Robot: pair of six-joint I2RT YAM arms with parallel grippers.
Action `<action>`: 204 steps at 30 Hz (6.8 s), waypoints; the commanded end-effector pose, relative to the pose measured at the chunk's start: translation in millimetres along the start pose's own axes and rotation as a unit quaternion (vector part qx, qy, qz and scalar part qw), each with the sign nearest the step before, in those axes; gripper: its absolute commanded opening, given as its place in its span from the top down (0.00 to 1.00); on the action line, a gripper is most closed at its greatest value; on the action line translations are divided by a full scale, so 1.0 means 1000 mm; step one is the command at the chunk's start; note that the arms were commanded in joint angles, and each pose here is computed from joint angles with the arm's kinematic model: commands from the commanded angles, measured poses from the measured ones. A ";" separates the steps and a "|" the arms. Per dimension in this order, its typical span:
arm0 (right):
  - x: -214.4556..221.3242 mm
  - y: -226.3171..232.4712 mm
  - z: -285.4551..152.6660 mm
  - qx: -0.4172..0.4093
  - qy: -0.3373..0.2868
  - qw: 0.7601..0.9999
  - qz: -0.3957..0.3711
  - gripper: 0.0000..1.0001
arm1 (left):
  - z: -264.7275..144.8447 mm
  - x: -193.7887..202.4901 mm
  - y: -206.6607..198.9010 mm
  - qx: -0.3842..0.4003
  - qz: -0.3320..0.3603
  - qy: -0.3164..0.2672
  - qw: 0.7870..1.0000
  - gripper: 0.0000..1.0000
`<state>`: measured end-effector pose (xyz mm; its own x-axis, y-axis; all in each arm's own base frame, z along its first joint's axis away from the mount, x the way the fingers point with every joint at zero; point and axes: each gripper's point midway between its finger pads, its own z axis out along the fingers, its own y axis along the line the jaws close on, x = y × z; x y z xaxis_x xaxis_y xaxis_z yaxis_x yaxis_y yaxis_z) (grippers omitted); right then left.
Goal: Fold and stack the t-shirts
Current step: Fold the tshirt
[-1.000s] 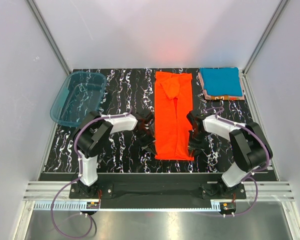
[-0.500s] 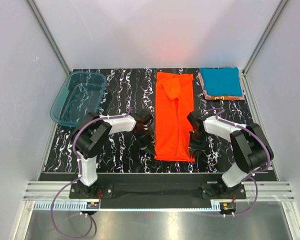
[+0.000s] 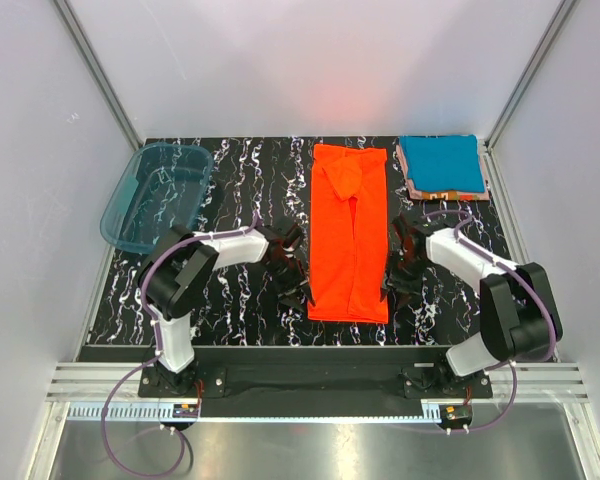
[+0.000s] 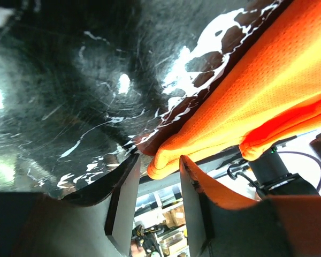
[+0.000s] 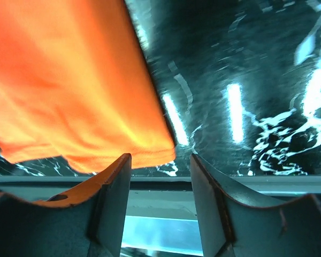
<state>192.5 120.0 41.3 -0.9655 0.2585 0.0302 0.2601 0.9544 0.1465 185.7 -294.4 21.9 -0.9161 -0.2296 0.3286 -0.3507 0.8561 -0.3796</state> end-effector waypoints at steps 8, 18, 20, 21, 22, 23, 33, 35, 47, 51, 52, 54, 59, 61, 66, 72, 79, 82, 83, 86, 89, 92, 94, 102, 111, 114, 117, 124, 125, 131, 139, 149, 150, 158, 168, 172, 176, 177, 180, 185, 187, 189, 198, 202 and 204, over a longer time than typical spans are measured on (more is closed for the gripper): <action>0.014 0.007 0.022 -0.067 0.046 0.995 0.055 0.48 | 0.006 0.007 -0.002 0.025 0.008 0.021 0.999 0.63; 0.017 -0.004 0.026 -0.044 0.034 0.996 0.069 0.47 | 0.016 0.019 0.008 0.022 0.001 0.039 0.999 0.66; 0.015 -0.006 0.025 -0.039 0.025 0.996 0.071 0.47 | 0.020 0.018 0.007 0.030 0.002 0.037 0.999 0.72; 0.014 -0.005 0.025 -0.040 0.024 0.996 0.071 0.47 | 0.023 0.020 0.011 0.026 -0.002 0.039 0.999 0.82; 0.014 -0.004 0.025 -0.042 0.024 0.996 0.071 0.47 | 0.023 0.020 0.011 0.027 -0.002 0.038 0.999 0.87; 0.013 -0.003 0.025 -0.046 0.022 0.996 0.071 0.47 | 0.021 0.019 0.010 0.030 0.000 0.035 0.999 0.91; 0.025 0.010 0.032 -0.076 0.030 0.995 0.065 0.47 | 0.007 0.010 0.014 0.021 0.016 -0.001 1.000 1.00; 0.028 0.008 0.034 -0.074 0.029 0.994 0.069 0.47 | 0.008 0.010 0.018 0.021 0.012 0.002 1.000 1.00; 0.023 0.011 0.033 -0.087 0.008 0.994 0.061 0.76 | 0.005 0.009 0.018 0.023 0.016 -0.004 1.000 1.00; 0.021 0.015 0.032 -0.099 0.001 0.994 0.051 1.00 | -0.001 0.005 0.016 0.017 0.036 -0.020 0.999 1.00; 0.022 0.015 0.030 -0.100 0.001 0.994 0.052 1.00 | -0.004 0.006 0.017 0.011 0.040 -0.023 0.999 1.00; 0.026 0.017 0.026 -0.110 0.003 0.993 0.049 1.00 | -0.008 0.002 0.020 -0.001 0.055 -0.037 0.998 1.00; 0.040 0.025 0.013 -0.124 0.014 0.991 0.050 1.00 | -0.016 0.018 0.024 -0.012 0.086 -0.026 0.996 1.00; 0.043 0.027 0.008 -0.130 0.015 0.990 0.054 1.00 | -0.023 0.020 0.023 -0.018 0.102 -0.033 0.994 1.00; 0.016 0.032 -0.018 -0.112 -0.032 0.993 0.025 1.00 | -0.054 0.004 -0.014 -0.015 0.148 -0.076 0.986 1.00; -0.034 0.042 -0.036 -0.094 -0.060 0.994 -0.001 1.00 | -0.079 -0.028 -0.039 -0.042 0.154 -0.114 0.981 1.00; -0.091 0.056 -0.047 -0.084 -0.071 0.994 -0.005 1.00 | -0.095 -0.087 -0.065 -0.010 0.132 -0.126 0.983 1.00; -0.121 0.065 -0.057 -0.085 -0.090 0.992 -0.012 1.00 | -0.106 -0.118 -0.075 0.008 0.120 -0.138 0.983 1.00; -0.126 0.063 -0.050 -0.076 -0.082 0.994 -0.009 1.00 | -0.112 -0.122 -0.085 0.025 0.125 -0.139 0.982 1.00; -0.147 0.066 -0.049 -0.074 -0.082 0.994 -0.009 1.00 | -0.122 -0.142 -0.100 0.054 0.126 -0.147 0.980 1.00; -0.166 0.070 -0.051 -0.075 -0.085 0.994 -0.006 1.00 | -0.126 -0.155 -0.112 0.081 0.133 -0.152 0.976 1.00; -0.180 0.073 -0.052 -0.076 -0.084 0.994 -0.005 1.00 | -0.128 -0.168 -0.124 0.109 0.130 -0.154 0.973 1.00; -0.189 0.074 -0.055 -0.079 -0.088 0.993 -0.003 1.00 | -0.132 -0.176 -0.134 0.131 0.134 -0.161 0.969 1.00; -0.214 0.073 -0.048 -0.084 -0.085 0.993 0.003 1.00 | -0.144 -0.200 -0.168 0.197 0.151 -0.193 0.949 0.97; -0.244 0.077 -0.044 -0.102 -0.090 0.991 0.005 1.00 | -0.136 -0.229 -0.170 0.220 0.128 -0.197 0.947 0.97; -0.252 0.079 -0.038 -0.107 -0.090 0.990 0.001 1.00 | -0.135 -0.237 -0.170 0.229 0.117 -0.195 0.946 0.97; -0.262 0.081 -0.036 -0.119 -0.091 0.989 -0.001 1.00 | -0.132 -0.245 -0.167 0.233 0.104 -0.193 0.947 0.96; -0.275 0.084 -0.018 -0.138 -0.076 0.988 0.002 0.99 | -0.128 -0.261 -0.161 0.238 0.082 -0.191 0.949 0.95; -0.277 0.085 -0.018 -0.140 -0.078 0.987 0.003 0.99 | -0.126 -0.263 -0.160 0.238 0.081 -0.190 0.949 0.95; -0.288 0.087 -0.014 -0.145 -0.078 0.986 0.011 0.91 | -0.120 -0.273 -0.161 0.244 0.075 -0.186 0.949 0.82; -0.313 0.074 -0.044 -0.119 -0.111 0.986 0.026 0.52 | -0.167 -0.288 -0.165 0.221 0.120 -0.267 0.930 0.59; -0.270 0.065 -0.061 -0.105 -0.103 0.989 0.011 0.33 | -0.180 -0.253 -0.130 0.158 0.152 -0.267 0.938 0.67; -0.257 0.069 -0.062 -0.110 -0.097 0.989 0.005 0.33 | -0.176 -0.246 -0.132 0.158 0.156 -0.261 0.939 0.68; -0.216 0.106 -0.054 -0.152 -0.074 0.985 -0.021 0.41 | -0.126 -0.204 -0.144 0.171 0.161 -0.193 0.953 0.73; -0.165 0.135 0.004 -0.180 0.007 0.982 -0.051 0.64 | -0.064 -0.181 -0.089 0.133 0.107 -0.129 0.977 0.74; -0.156 0.123 0.018 -0.166 0.019 0.984 -0.059 0.66 | -0.043 -0.169 -0.054 0.088 0.080 -0.105 0.987 0.77; -0.135 0.107 0.038 -0.153 0.045 0.986 -0.058 0.66 | -0.029 -0.157 -0.027 0.056 0.064 -0.089 0.992 0.79; -0.130 0.106 0.039 -0.155 0.048 0.985 -0.058 0.66 | -0.027 -0.154 -0.022 0.054 0.061 -0.086 0.993 0.79; -0.108 0.100 0.046 -0.166 0.065 0.983 -0.046 0.66 | -0.023 -0.138 -0.006 0.042 0.057 -0.081 0.994 0.80; -0.056 0.091 0.052 -0.176 0.096 0.978 -0.052 0.66 | -0.020 -0.098 0.020 0.030 0.073 -0.066 0.995 0.80; -0.045 0.092 0.043 -0.194 0.096 0.975 -0.058 0.65 | -0.020 -0.076 0.029 0.030 0.096 -0.049 0.994 0.81; -0.029 0.088 0.034 -0.205 0.103 0.971 -0.062 0.64 | -0.022 -0.058 0.029 0.029 0.129 -0.039 0.990 0.80; -0.052 0.108 -0.034 -0.231 0.031 0.967 -0.107 0.58 | -0.092 -0.042 -0.041 0.123 0.273 -0.114 0.947 0.75; -0.084 0.120 -0.035 -0.232 0.010 0.968 -0.095 0.65 | -0.087 -0.062 -0.073 0.160 0.276 -0.092 0.943 0.76; -0.099 0.125 -0.031 -0.236 0.008 0.969 -0.078 0.75 | -0.083 -0.076 -0.091 0.184 0.272 -0.083 0.941 0.76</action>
<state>297.2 212.5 92.5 -0.9977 0.0668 -0.0102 0.0476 0.8015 0.5961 280.5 -296.7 106.5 -0.9892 0.0792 -0.1237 0.1423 0.7243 -0.6746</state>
